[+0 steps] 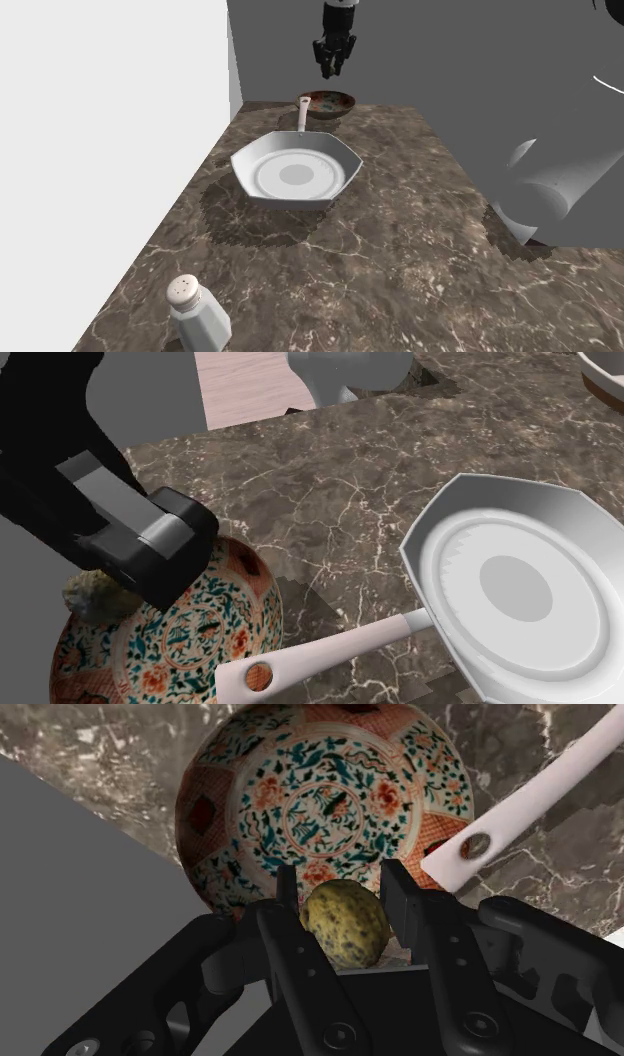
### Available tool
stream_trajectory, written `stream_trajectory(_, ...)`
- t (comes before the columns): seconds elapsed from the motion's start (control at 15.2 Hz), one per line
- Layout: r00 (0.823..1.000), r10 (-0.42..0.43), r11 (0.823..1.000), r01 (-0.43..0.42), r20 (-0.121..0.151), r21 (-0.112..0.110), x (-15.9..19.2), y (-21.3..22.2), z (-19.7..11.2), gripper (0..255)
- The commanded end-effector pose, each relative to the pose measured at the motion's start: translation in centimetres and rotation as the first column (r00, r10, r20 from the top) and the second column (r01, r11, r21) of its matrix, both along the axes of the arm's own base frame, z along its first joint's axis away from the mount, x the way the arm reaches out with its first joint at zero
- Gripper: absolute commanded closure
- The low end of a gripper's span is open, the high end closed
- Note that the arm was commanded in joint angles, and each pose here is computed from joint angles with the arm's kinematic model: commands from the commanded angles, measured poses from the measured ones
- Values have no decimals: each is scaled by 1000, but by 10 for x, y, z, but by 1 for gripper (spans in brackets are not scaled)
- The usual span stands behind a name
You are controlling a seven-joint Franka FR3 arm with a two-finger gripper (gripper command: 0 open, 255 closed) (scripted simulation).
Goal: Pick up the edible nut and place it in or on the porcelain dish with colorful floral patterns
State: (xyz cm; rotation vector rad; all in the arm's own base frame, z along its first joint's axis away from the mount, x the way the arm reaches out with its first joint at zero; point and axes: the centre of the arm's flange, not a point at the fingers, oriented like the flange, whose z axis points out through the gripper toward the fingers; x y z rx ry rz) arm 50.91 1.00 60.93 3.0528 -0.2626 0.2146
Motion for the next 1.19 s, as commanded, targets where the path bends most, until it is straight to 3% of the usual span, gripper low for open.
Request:
stream_trajectory(0.0, 1000, 0, 1000, 0, 0, 0, 17, -7, 0, 255)
stream_trajectory(0.86, 1000, 0, 1000, 0, 0, 0, 17, -7, -71, 255)
stream_trajectory(1.12, 1000, 0, 1000, 0, 0, 0, 17, -7, -71, 255)
